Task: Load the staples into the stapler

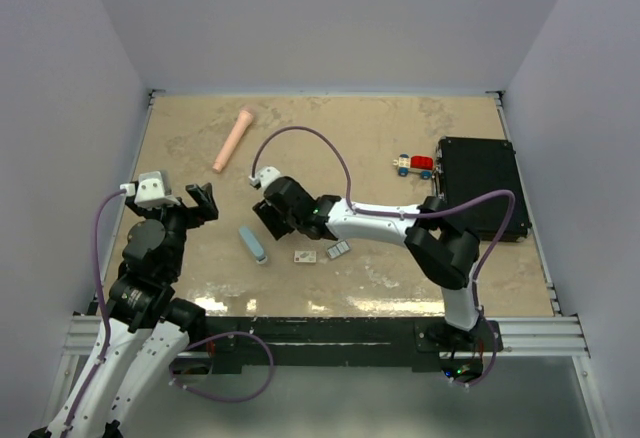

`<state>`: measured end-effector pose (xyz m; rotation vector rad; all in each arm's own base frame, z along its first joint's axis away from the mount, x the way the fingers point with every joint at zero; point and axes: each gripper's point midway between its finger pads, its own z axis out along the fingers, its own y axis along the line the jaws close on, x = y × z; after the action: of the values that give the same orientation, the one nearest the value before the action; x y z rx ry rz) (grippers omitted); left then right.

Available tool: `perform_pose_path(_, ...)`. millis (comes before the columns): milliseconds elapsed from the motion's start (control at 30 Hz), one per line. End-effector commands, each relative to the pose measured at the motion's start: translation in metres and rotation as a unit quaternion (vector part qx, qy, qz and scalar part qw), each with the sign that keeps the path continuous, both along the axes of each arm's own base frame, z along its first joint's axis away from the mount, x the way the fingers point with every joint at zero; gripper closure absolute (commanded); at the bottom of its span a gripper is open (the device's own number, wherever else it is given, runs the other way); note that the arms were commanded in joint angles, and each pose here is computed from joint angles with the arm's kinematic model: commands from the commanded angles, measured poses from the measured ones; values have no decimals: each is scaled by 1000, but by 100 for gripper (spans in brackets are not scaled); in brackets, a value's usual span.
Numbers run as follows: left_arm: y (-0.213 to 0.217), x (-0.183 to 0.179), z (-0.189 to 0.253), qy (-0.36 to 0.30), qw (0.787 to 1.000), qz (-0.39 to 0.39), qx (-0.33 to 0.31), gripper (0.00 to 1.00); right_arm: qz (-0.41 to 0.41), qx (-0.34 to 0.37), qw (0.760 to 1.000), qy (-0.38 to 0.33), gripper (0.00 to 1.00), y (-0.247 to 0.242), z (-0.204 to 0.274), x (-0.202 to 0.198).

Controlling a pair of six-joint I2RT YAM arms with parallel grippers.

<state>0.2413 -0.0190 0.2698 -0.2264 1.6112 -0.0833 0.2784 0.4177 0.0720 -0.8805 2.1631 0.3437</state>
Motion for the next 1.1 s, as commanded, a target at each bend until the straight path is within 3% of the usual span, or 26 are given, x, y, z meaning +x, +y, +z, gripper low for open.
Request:
perform_pose_path(0, 1, 1, 10, -22, 1000, 0, 0, 7, 21, 31, 999, -25, 37, 28, 19, 26)
perform_pose_path(233, 0, 2, 9, -21, 1000, -1, 2, 6, 48, 9, 999, -6, 40, 49, -5, 37)
perform_pose_path(400, 0, 2, 8, -20, 1000, -3, 3, 7, 66, 12, 998, 18, 50, 48, -7, 25)
perform_pose_path(1067, -2, 5, 7, -18, 1000, -7, 2, 7, 83, -47, 992, 83, 55, -34, -19, -37)
